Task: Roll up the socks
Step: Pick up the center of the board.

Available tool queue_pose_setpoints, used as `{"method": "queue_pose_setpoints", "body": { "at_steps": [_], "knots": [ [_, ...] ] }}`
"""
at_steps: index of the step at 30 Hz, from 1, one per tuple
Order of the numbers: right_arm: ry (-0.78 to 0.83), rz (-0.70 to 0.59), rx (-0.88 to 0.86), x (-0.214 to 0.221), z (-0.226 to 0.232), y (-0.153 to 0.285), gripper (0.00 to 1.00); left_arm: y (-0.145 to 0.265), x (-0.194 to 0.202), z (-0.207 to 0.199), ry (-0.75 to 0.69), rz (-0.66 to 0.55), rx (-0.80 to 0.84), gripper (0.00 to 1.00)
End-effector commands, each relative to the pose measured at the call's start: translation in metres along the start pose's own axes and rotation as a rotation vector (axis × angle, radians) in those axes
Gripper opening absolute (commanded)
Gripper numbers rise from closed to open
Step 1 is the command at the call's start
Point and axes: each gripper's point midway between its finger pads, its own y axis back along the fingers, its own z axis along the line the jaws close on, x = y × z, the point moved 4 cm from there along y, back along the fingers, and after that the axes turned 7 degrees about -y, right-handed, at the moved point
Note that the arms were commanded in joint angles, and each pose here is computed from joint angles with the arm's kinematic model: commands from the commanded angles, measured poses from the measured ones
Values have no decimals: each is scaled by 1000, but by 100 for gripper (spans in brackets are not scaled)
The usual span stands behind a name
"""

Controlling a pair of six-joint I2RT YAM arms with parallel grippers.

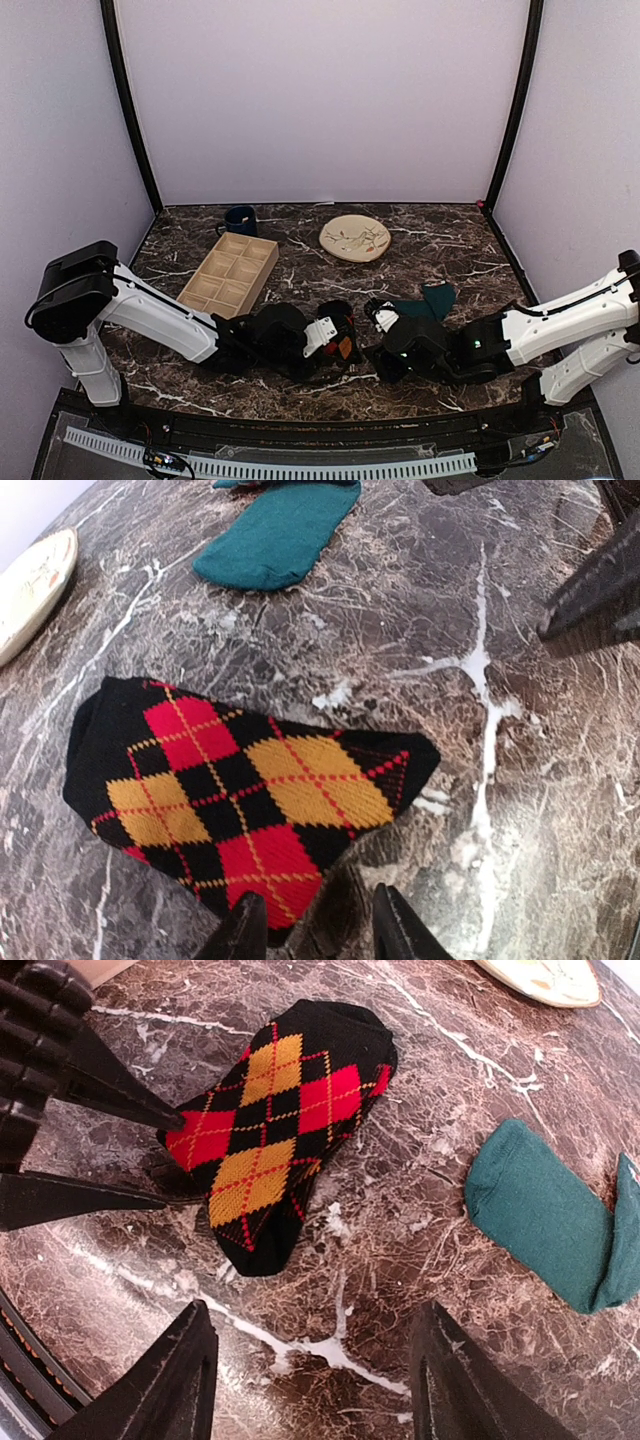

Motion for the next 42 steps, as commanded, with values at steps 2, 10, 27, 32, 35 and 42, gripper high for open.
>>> {"method": "queue_pose_setpoints", "body": {
  "at_steps": [2, 10, 27, 32, 35, 42],
  "knots": [
    [-22, -45, -4, -6, -1, 5, 61, -5, -17, 4, -68, -37, -38, 39],
    [-23, -58, 1, -8, -4, 7, 61, -10, -15, 0, -102, -15, -12, 35],
    [-20, -69, -3, -10, -7, 9, 61, -20, -6, -2, -148, 31, -3, 26],
    [-19, -71, -7, -10, -7, 9, 61, -20, -8, 0, -153, 30, -23, 30],
    [-20, -71, -9, -10, -7, 9, 61, -19, -9, 1, -158, 26, -26, 31],
    [-24, -74, -14, -9, -8, 9, 61, -24, -5, 1, -175, 43, -34, 31]
  ]
}}
